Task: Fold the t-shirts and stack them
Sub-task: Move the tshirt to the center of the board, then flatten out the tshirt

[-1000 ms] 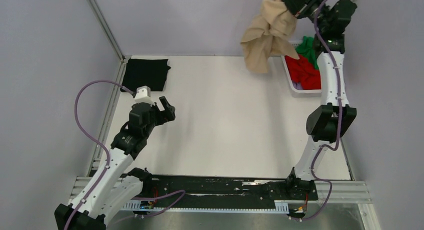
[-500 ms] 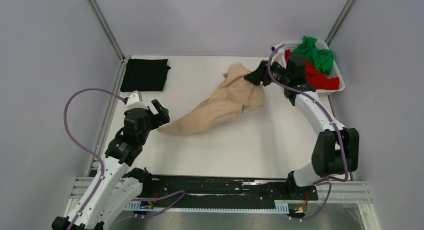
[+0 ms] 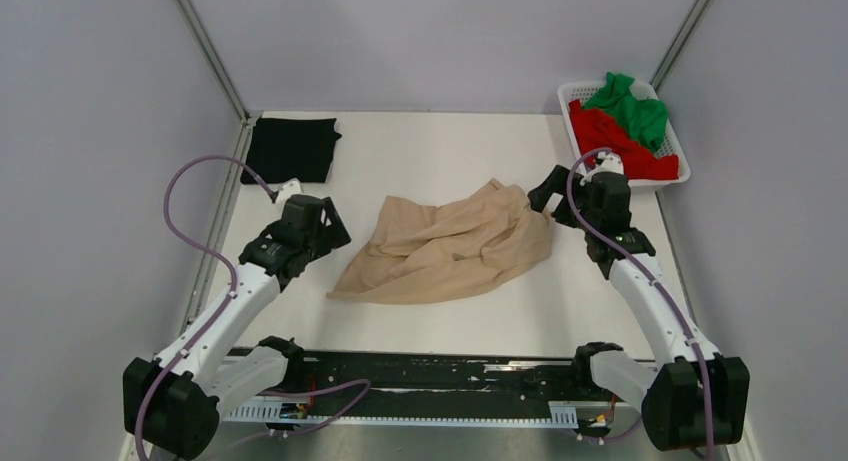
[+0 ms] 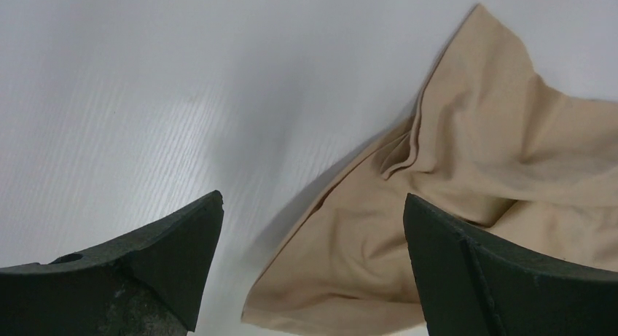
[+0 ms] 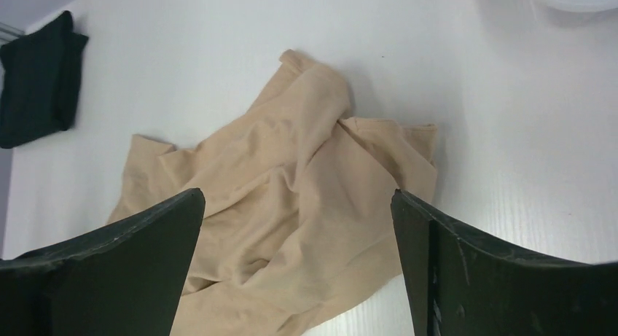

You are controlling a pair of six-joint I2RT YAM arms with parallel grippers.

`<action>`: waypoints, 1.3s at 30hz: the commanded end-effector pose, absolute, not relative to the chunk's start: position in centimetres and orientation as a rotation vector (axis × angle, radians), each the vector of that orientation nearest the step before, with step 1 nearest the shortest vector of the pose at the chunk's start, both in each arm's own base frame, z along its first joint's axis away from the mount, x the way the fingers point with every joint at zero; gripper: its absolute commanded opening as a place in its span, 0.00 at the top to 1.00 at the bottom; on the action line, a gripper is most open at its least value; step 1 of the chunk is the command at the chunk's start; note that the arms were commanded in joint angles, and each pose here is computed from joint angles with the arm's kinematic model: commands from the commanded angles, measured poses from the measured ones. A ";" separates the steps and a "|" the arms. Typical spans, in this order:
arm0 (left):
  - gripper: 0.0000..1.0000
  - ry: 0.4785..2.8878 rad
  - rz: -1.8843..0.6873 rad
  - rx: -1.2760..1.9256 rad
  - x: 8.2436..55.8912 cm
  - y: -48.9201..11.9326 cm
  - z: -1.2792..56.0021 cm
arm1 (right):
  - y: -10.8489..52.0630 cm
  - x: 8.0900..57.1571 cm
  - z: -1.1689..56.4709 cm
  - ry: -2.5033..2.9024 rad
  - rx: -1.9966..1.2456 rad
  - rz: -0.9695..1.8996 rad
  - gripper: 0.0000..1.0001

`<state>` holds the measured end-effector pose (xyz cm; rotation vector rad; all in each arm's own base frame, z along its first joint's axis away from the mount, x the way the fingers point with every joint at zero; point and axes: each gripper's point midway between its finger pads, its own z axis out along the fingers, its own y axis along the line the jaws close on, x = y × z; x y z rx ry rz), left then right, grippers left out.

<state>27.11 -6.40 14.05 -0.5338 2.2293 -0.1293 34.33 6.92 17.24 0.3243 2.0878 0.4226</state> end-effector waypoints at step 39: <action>1.00 2.392 -0.671 -0.911 19.4 -12.0 5.6 | 17.8 24.7 8.8 2.183 0.072 0.130 0.14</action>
